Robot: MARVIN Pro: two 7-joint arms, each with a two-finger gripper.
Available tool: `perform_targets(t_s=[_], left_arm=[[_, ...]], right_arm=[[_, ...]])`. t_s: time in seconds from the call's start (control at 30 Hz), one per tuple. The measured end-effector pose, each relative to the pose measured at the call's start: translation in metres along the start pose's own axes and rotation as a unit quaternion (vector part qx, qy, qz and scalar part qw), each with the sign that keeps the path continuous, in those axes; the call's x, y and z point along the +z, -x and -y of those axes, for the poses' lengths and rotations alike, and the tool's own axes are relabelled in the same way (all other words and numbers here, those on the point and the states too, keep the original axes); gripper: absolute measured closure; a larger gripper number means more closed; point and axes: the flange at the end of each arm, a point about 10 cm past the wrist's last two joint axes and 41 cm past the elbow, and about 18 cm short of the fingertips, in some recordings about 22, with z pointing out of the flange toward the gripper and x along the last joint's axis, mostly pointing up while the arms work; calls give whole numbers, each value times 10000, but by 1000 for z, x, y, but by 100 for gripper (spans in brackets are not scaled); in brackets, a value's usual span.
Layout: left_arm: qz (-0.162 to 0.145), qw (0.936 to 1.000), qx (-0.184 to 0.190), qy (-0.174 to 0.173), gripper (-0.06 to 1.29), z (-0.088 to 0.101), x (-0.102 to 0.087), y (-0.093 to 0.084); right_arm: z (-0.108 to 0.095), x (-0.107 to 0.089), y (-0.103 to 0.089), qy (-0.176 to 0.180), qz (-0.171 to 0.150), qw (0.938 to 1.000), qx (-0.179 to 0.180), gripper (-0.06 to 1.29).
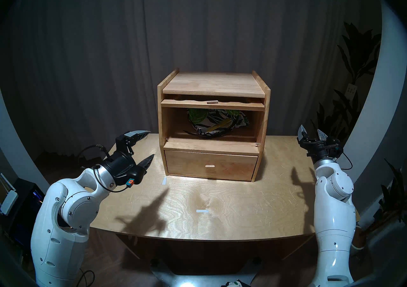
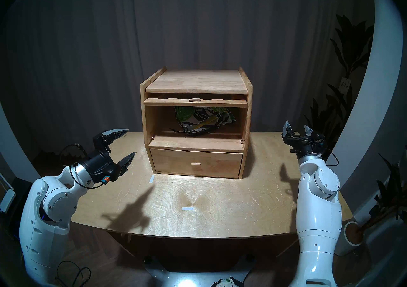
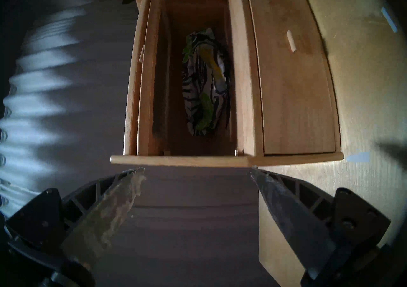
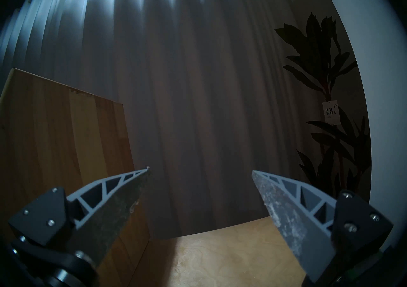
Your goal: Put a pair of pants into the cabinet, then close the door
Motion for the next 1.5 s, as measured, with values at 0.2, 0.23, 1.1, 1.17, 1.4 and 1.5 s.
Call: perform_targets(t_s=[0.2, 0.23, 1.1, 1.17, 1.4, 1.5], left_arm=[[-399, 9960, -770, -213, -2, 11, -2, -34], [-410, 9951, -861, -255, -2, 14, -3, -36], [931, 9897, -829, -709, -2, 47, 29, -64], [950, 9901, -739, -728, -2, 46, 37, -68], [1162, 9901, -376, -697, -2, 37, 63, -70], [1308, 9883, -203, -753, -2, 38, 72, -66]], right_arm=[[-1, -1, 1, -84, -128, 9999, 40, 3], [-1, -1, 1, -98, -153, 9998, 44, 3], [-7, -1, 9, -512, -841, 9951, 72, 3], [-7, -1, 9, -530, -869, 9948, 71, 3], [-8, -1, 9, -580, -932, 9939, 72, 3], [-8, -1, 9, -597, -950, 9937, 74, 3]])
